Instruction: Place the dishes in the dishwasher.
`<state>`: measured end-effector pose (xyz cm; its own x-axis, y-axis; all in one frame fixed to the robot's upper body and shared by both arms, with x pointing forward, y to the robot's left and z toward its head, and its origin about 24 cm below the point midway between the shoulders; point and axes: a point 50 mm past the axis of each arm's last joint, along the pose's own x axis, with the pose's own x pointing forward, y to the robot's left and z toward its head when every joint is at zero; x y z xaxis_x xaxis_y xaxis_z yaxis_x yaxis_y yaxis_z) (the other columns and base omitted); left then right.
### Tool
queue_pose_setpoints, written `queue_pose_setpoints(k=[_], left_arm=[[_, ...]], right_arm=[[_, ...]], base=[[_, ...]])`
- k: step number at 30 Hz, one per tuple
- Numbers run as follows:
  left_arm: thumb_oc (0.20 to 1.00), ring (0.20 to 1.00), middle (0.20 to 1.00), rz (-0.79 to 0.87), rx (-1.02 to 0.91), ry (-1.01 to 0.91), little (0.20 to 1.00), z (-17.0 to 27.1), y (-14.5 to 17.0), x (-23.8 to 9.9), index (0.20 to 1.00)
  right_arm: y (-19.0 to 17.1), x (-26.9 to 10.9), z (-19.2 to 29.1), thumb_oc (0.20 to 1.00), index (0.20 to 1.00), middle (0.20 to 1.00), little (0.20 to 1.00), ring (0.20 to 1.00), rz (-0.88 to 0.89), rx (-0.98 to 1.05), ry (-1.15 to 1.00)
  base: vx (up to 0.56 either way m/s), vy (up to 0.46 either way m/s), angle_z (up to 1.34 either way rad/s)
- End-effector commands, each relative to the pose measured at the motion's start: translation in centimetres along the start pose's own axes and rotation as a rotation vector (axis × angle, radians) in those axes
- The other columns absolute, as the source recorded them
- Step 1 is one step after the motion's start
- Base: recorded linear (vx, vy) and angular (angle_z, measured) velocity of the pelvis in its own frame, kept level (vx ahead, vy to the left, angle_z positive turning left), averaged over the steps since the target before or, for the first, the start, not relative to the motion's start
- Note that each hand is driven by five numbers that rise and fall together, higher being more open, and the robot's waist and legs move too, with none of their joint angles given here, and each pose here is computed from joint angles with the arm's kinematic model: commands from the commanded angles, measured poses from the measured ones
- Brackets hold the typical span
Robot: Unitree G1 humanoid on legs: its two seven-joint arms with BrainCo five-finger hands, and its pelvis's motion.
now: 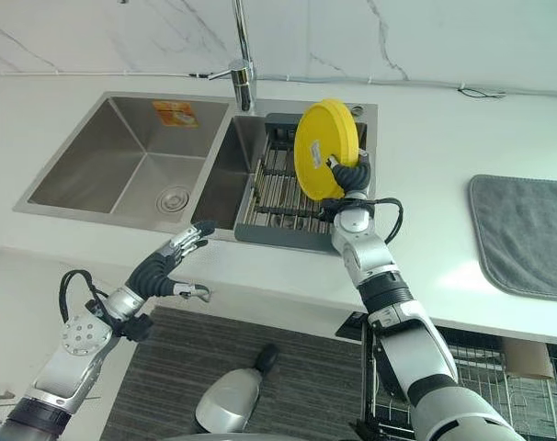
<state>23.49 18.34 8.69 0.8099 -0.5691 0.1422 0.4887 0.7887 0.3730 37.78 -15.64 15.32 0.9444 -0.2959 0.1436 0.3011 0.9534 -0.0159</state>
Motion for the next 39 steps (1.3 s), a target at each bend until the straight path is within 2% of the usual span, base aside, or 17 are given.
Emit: queue_pose_setpoints(k=[1, 7, 13, 15, 24, 31, 33, 35, 36, 39], left_arm=[[1.0, 1.0, 1.0, -0.007, -0.033, -0.097, 1.0, 1.3, -0.1, 1.2, 1.0], [1.0, 1.0, 1.0, -0.009, -0.044, -0.101, 1.0, 1.2, -0.4, 1.2, 1.0], [1.0, 1.0, 1.0, -0.004, -0.05, -0.109, 1.0, 1.2, -0.4, 1.2, 1.0], [1.0, 1.0, 1.0, -0.002, -0.054, -0.111, 1.0, 1.2, -0.4, 1.1, 1.0], [1.0, 1.0, 1.0, 0.012, -0.061, -0.104, 1.0, 1.1, -0.6, 0.7, 1.0], [1.0, 1.0, 1.0, 0.04, -0.057, -0.1, 1.0, 1.0, -0.9, 0.9, 1.0], [1.0, 1.0, 1.0, 0.066, -0.05, -0.1, 1.0, 1.1, -1.0, 1.0, 1.0], [1.0, 1.0, 1.0, 0.077, -0.048, -0.098, 1.0, 1.0, -0.9, 1.0, 1.0], [1.0, 1.0, 1.0, 0.095, -0.039, -0.097, 1.0, 1.0, -0.8, 1.1, 1.0], [1.0, 1.0, 1.0, 0.107, -0.028, -0.109, 1.0, 1.2, -0.7, 1.4, 1.0]], right_arm=[[0.1, 0.8, 3.8, 0.2, 0.2, 0.2, 0.2, 0.2, -0.015, -0.003, -0.187], [0.0, 0.8, 4.0, 0.2, 0.2, 0.2, 0.2, 0.2, 0.011, 0.056, -0.208], [0.0, -0.3, 5.1, 0.2, 0.2, 0.2, 0.2, 0.2, 0.058, 0.399, -0.281], [0.0, -1.4, 6.5, 0.2, 0.2, 0.2, 0.2, 0.2, 0.062, 0.524, -0.381], [-1.5, -4.1, 8.9, 0.2, 0.2, 0.2, 0.2, 0.2, 0.095, 0.813, -0.549], [-3.5, -6.1, 8.5, 0.2, 0.2, 0.2, 0.2, 0.2, 0.132, 0.992, -0.592], [-5.1, -6.9, 7.8, 0.2, 0.2, 0.2, 0.2, 0.2, 0.142, 1.044, -0.607], [-6.0, -7.3, 7.6, 0.2, 0.2, 0.2, 0.2, 0.2, 0.141, 1.04, -0.622], [-7.5, -8.3, 7.3, 0.2, 0.2, 0.2, 0.2, 0.2, 0.126, 0.932, -0.658], [-9.2, -9.5, 7.1, 0.2, 0.2, 0.2, 0.2, 0.2, 0.12, 0.801, -0.709]], base=[[0.0, 0.0, 0.0], [-0.01, 0.004, 0.0], [-0.01, 0.0, 0.0], [-0.04, -0.04, -0.01], [-0.06, -0.076, -0.14], [-0.06, -0.104, -0.43], [-0.09, -0.14, -0.34], [-0.06, -0.158, -0.62], [-0.05, -0.186, -0.75], [-0.04, -0.173, -0.85]])
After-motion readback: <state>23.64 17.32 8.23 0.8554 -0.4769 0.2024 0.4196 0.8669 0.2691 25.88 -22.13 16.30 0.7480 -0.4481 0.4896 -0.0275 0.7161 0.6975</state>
